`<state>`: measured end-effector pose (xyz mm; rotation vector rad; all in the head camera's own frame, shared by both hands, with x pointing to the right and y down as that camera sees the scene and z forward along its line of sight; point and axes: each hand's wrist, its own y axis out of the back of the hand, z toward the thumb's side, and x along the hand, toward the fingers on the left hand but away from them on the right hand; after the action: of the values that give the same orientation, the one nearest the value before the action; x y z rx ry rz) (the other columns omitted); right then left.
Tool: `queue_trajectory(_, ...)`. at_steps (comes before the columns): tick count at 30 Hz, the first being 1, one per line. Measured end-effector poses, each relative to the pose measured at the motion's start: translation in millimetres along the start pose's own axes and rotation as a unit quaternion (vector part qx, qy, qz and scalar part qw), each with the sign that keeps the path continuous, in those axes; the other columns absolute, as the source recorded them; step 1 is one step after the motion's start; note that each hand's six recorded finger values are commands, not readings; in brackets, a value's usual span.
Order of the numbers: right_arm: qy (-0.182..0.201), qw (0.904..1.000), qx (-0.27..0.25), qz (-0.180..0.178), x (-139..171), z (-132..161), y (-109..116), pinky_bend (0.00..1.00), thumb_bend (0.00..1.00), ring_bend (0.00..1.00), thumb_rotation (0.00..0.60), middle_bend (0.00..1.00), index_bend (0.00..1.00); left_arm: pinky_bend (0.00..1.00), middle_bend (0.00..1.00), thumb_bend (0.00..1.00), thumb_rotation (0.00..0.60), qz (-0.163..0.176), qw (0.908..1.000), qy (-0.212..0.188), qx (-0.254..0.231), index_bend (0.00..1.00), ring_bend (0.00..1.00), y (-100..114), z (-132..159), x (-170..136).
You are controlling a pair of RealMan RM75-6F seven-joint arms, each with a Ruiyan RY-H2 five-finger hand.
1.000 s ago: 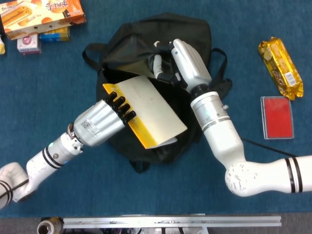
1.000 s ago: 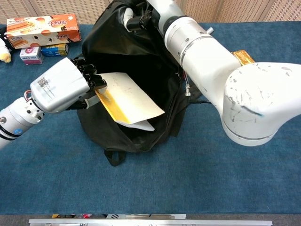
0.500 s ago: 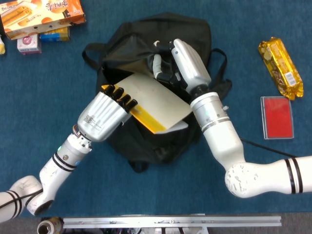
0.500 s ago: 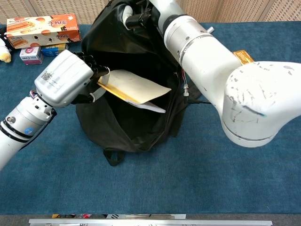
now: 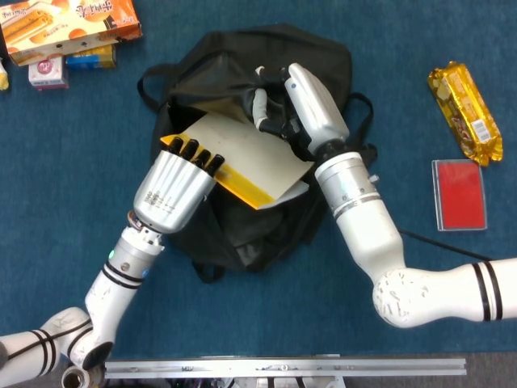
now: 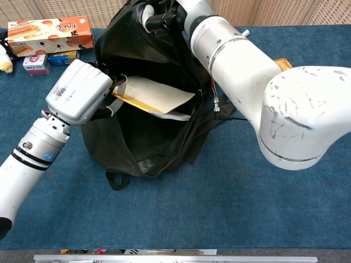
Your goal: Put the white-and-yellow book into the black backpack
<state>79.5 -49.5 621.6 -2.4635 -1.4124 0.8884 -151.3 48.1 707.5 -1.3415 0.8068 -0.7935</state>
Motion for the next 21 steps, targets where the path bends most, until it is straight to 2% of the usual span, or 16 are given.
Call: queue_trajectory(21,-0.003,0.9999,-0.011,-0.004,-1.0,1.3,-5.2,0.87,0.77,0.62,0.6,0.68,0.88,0.63,0.72,0.36,0.6,-0.017,0.9996,0.009,0.022,0.74,0.55,-16.1,35.3,19.6)
